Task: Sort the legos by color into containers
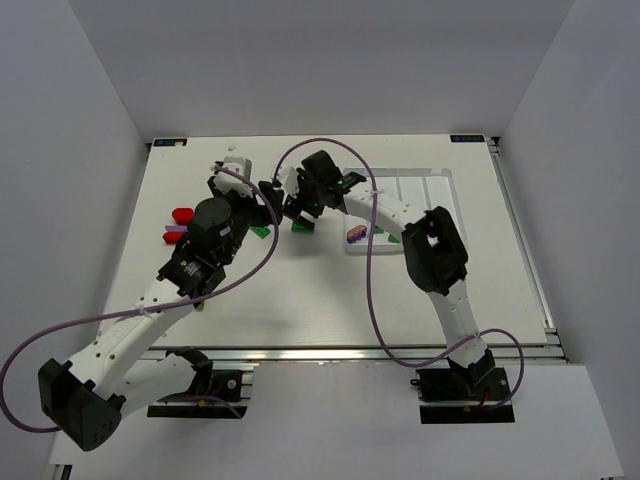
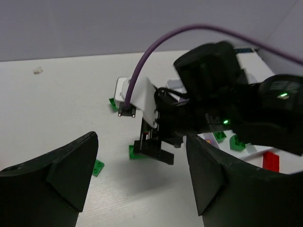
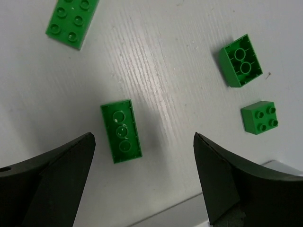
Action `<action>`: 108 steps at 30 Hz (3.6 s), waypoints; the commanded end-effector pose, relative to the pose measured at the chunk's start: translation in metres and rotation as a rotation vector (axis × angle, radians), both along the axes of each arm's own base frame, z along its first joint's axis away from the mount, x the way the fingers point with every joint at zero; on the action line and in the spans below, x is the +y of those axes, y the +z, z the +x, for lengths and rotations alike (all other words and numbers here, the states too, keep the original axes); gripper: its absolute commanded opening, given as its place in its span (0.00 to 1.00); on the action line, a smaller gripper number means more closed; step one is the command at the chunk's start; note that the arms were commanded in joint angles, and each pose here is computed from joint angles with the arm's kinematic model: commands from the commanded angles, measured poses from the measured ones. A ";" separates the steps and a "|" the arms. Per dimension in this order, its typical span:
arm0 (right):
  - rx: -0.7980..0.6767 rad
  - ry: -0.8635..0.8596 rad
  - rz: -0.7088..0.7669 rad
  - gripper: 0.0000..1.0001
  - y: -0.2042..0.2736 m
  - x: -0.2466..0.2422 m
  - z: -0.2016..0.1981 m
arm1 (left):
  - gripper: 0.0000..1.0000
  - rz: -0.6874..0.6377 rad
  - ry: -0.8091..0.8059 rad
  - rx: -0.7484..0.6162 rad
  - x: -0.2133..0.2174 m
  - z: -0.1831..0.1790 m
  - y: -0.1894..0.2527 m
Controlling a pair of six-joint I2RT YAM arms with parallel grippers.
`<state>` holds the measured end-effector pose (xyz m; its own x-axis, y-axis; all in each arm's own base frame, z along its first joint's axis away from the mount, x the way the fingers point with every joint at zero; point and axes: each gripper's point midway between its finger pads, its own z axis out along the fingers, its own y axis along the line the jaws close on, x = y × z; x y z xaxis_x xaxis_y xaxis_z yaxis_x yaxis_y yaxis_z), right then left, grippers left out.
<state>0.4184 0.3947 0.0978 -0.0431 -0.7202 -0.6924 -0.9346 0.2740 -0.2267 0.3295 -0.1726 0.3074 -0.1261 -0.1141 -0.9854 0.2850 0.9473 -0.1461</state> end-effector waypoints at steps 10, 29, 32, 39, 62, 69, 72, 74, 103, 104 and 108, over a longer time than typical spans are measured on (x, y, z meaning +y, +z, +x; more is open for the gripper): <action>0.039 0.016 -0.064 0.89 -0.040 0.016 0.019 | 0.85 -0.052 0.064 -0.032 0.010 0.004 0.002; 0.325 0.062 -0.019 0.23 -0.065 -0.011 -0.018 | 0.85 -0.051 0.054 -0.042 0.010 0.003 0.003; 0.323 0.092 0.029 0.00 -0.044 -0.014 -0.033 | 0.85 -0.054 0.053 -0.048 0.010 0.002 0.004; 0.258 0.142 0.327 0.00 0.060 -0.023 -0.053 | 0.85 -0.062 0.034 -0.056 0.008 0.000 0.006; 0.148 -0.628 0.354 0.02 0.037 -0.193 0.144 | 0.86 -0.047 -0.047 -0.042 -0.007 -0.002 0.001; 0.160 -0.675 0.304 0.22 0.016 -0.212 0.152 | 0.87 -0.040 -0.053 -0.028 -0.010 0.000 -0.004; 0.172 -0.676 0.287 0.29 0.010 -0.216 0.150 | 0.88 -0.033 -0.058 -0.016 -0.012 0.001 -0.008; 0.181 -0.676 0.275 0.33 0.007 -0.218 0.147 | 0.89 -0.027 -0.061 -0.009 -0.013 0.002 -0.010; 0.294 -0.097 0.684 0.72 0.203 -0.176 -0.131 | 0.80 0.063 0.016 0.402 -0.046 0.100 -0.146; 0.259 -0.085 0.701 0.72 0.208 -0.175 -0.132 | 0.82 0.074 0.037 0.408 -0.046 0.107 -0.149; 0.189 -0.133 0.680 0.72 0.193 -0.184 -0.134 | 0.86 0.168 0.132 0.525 -0.043 0.144 -0.195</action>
